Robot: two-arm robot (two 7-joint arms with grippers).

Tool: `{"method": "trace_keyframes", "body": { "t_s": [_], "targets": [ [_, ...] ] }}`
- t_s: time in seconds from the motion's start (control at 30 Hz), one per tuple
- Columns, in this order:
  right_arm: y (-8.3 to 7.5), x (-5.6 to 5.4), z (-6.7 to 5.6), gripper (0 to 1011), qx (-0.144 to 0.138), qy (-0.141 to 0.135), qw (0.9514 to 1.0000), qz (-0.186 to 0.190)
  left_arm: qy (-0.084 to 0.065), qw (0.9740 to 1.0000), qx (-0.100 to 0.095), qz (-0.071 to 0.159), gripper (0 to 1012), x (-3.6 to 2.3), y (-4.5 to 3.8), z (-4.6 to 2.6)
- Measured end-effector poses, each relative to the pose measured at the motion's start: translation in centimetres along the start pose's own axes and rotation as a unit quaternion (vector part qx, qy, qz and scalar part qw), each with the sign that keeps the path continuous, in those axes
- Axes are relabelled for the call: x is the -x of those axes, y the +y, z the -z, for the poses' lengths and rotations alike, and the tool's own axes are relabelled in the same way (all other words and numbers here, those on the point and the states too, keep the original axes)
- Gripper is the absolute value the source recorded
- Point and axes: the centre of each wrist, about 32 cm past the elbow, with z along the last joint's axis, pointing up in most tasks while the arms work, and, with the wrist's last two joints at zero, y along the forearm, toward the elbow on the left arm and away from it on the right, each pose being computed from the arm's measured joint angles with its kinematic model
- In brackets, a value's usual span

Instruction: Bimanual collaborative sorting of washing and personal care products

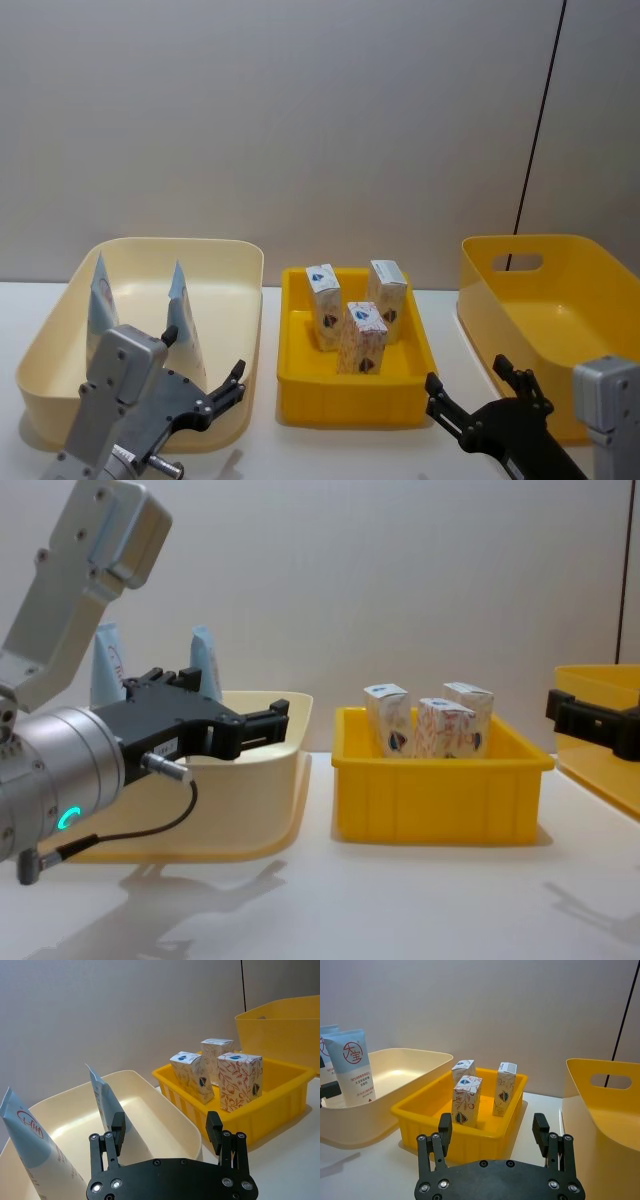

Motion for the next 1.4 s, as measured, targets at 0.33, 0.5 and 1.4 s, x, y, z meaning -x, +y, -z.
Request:
{"method": "trace_keyframes", "body": {
  "t_s": [0.33,0.5,1.4],
  "targets": [
    [0.00,0.00,0.00,1001,0.000,0.000,1.0000,0.000,0.000,1.0000,0.000,0.000,1003,0.00,0.00,0.00],
    [0.00,0.00,0.00,1001,0.000,0.000,1.0000,0.000,0.000,1.0000,0.000,0.000,1002,0.00,0.00,0.00],
    [0.00,0.00,0.00,1001,0.000,0.000,1.0000,0.000,0.000,1.0000,0.000,0.000,1003,0.00,0.00,0.00]
  ]
}}
